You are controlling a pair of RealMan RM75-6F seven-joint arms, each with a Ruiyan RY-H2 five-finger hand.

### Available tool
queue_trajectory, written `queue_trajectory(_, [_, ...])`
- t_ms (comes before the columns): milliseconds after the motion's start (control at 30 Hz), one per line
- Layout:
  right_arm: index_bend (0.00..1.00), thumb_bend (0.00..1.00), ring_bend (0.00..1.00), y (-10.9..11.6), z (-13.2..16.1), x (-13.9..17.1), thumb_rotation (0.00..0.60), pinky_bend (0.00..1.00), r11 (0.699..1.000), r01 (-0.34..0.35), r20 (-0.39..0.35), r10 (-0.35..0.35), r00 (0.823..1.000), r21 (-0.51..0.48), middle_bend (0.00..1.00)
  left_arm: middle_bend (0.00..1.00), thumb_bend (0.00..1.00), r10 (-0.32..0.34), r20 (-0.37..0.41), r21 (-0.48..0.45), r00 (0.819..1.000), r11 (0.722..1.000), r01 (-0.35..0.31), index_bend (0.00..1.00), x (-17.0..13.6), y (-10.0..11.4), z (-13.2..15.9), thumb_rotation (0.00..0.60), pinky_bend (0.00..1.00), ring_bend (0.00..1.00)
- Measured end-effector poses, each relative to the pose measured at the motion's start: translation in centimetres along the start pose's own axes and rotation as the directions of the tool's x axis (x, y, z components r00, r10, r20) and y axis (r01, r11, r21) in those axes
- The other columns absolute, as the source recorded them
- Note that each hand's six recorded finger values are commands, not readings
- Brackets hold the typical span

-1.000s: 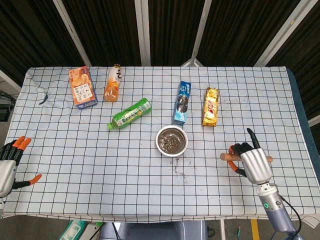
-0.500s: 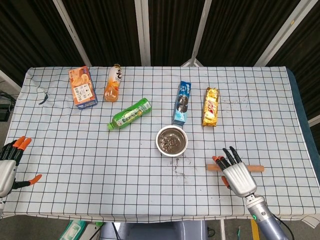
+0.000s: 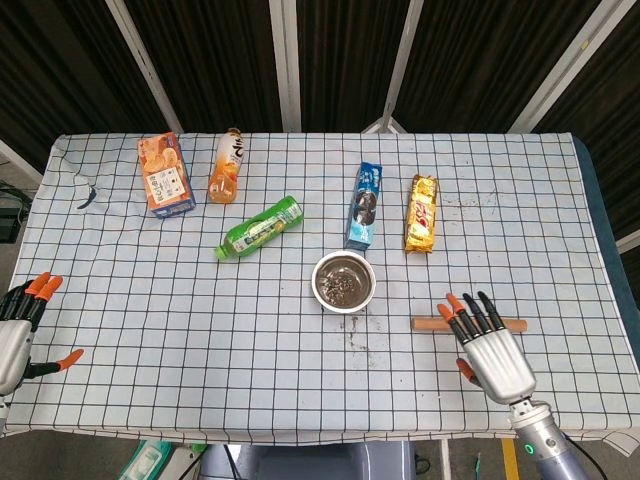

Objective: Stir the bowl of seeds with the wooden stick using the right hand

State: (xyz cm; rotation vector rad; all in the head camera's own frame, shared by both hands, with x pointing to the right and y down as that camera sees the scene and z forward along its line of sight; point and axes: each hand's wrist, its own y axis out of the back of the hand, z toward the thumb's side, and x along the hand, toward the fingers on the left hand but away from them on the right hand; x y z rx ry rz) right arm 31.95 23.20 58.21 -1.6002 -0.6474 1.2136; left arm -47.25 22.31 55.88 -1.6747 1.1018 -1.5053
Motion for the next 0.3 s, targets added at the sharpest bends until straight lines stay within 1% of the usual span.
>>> queue_trajectory(100, [0.0,0.3,0.0,0.9,-1.9,0.5,0.6,0.0,0.998,0.026,0.059,-0.023,0.998,-0.05,0.02,0.0,0.02,-0.006,0.012,0.006,1.0,1.0,0.006,0.0,0.0,-0.1,0.1,0.6,0.0,0.0])
queue_trajectory(167, [0.0,0.3,0.0,1.5,-3.2,0.8,0.6,0.0,0.993,0.056,0.101,-0.045,0.994,-0.102,0.0,0.0,0.02,-0.006,0.018,0.015,1.0,1.0,0.006,0.0,0.0,-0.1,0.1,0.6,0.0,0.0])
queue_trajectory(233, [0.0,0.29,0.0,2.1,-4.7,1.3,0.6,0.0,0.984,0.091,0.149,-0.068,0.986,-0.152,0.0,0.0,0.02,-0.003,0.018,0.021,1.0,1.0,0.003,0.0,0.0,-0.1,0.0,0.6,0.0,0.0])
queue_trajectory(300, [0.0,0.29,0.0,2.4,-6.3,1.8,0.6,0.0,0.976,0.119,0.197,-0.083,0.977,-0.181,0.0,0.0,0.02,-0.001,0.014,0.025,1.0,1.0,0.0,0.0,0.0,-0.1,-0.1,0.6,0.0,0.0])
